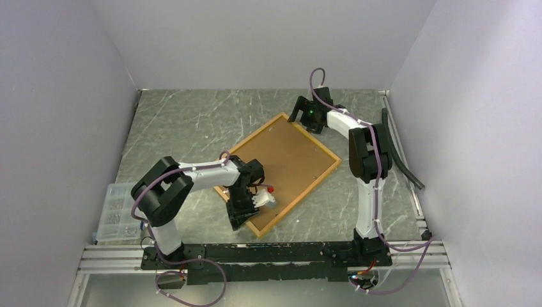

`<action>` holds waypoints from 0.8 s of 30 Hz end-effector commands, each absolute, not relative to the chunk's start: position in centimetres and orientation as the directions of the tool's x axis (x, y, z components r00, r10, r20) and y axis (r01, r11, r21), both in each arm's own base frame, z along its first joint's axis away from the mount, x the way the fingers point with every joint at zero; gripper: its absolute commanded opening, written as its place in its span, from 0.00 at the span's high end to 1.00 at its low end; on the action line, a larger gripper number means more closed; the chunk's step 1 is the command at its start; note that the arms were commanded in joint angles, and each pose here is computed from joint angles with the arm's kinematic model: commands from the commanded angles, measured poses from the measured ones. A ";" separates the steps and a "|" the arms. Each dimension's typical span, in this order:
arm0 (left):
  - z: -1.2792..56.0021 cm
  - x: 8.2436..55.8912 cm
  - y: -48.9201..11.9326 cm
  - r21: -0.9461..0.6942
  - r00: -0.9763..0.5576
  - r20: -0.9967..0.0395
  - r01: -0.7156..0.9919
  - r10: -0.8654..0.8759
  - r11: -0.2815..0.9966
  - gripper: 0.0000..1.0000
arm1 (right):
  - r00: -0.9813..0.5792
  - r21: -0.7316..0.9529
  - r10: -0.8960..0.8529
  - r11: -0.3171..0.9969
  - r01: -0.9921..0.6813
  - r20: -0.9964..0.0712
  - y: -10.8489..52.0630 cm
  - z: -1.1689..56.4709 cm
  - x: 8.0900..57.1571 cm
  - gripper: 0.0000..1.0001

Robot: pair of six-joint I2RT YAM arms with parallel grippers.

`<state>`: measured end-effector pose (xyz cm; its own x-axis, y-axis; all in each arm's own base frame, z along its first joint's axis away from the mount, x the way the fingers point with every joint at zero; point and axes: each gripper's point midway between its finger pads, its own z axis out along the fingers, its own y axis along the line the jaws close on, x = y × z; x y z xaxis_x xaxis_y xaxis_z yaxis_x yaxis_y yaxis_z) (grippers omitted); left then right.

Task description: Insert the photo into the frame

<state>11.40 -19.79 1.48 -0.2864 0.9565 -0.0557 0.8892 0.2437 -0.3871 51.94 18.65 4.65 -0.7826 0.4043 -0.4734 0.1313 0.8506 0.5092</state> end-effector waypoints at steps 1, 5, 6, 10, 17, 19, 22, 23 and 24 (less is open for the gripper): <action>3.2 13.7 -22.5 -0.347 -0.274 -0.239 0.920 0.932 0.181 0.57 | -0.778 0.465 0.394 0.873 0.150 -0.489 17.2 8.4 51.6 0.00; 8.5 16.7 -21.5 -0.386 -0.370 -0.358 0.895 0.857 0.225 0.52 | -0.715 0.432 0.412 0.886 0.170 -0.564 14.6 12.6 50.9 0.00; 10.1 18.4 -21.0 -0.379 -0.403 -0.400 0.891 0.823 0.252 0.51 | -0.705 0.432 0.418 0.885 0.173 -0.574 14.3 13.4 50.2 0.00; 13.9 27.8 -17.9 -0.287 -0.520 -0.525 0.854 0.674 0.435 0.50 | -0.704 0.484 0.464 0.854 0.192 -0.538 14.0 14.4 44.9 0.00; 12.0 41.9 -10.0 -0.333 -0.789 -0.510 0.547 0.342 0.768 0.60 | -0.794 0.563 0.470 0.802 0.202 -0.385 15.4 10.8 32.6 0.00; 10.2 43.6 -8.7 -0.393 -0.846 -0.468 0.459 0.256 0.797 0.63 | -0.826 0.560 0.448 0.803 0.204 -0.342 16.1 9.5 29.3 0.00; 8.3 44.8 -7.1 -0.437 -0.881 -0.438 0.382 0.179 0.814 0.63 | -0.856 0.546 0.429 0.808 0.221 -0.288 16.3 7.8 25.3 0.00; 7.7 44.7 -7.0 -0.442 -0.885 -0.431 0.377 0.176 0.814 0.64 | -0.863 0.546 0.426 0.807 0.226 -0.272 16.4 7.3 24.2 0.00; 7.2 44.5 -7.2 -0.453 -0.890 -0.422 0.371 0.171 0.810 0.64 | -0.868 0.548 0.425 0.804 0.231 -0.257 16.6 7.0 23.4 0.00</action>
<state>44.71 -6.11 6.56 -0.8644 0.2451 -0.4390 0.4254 0.8220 -0.3787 25.62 15.66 6.47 -0.8646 0.4077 -0.2935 0.2221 0.8342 0.5047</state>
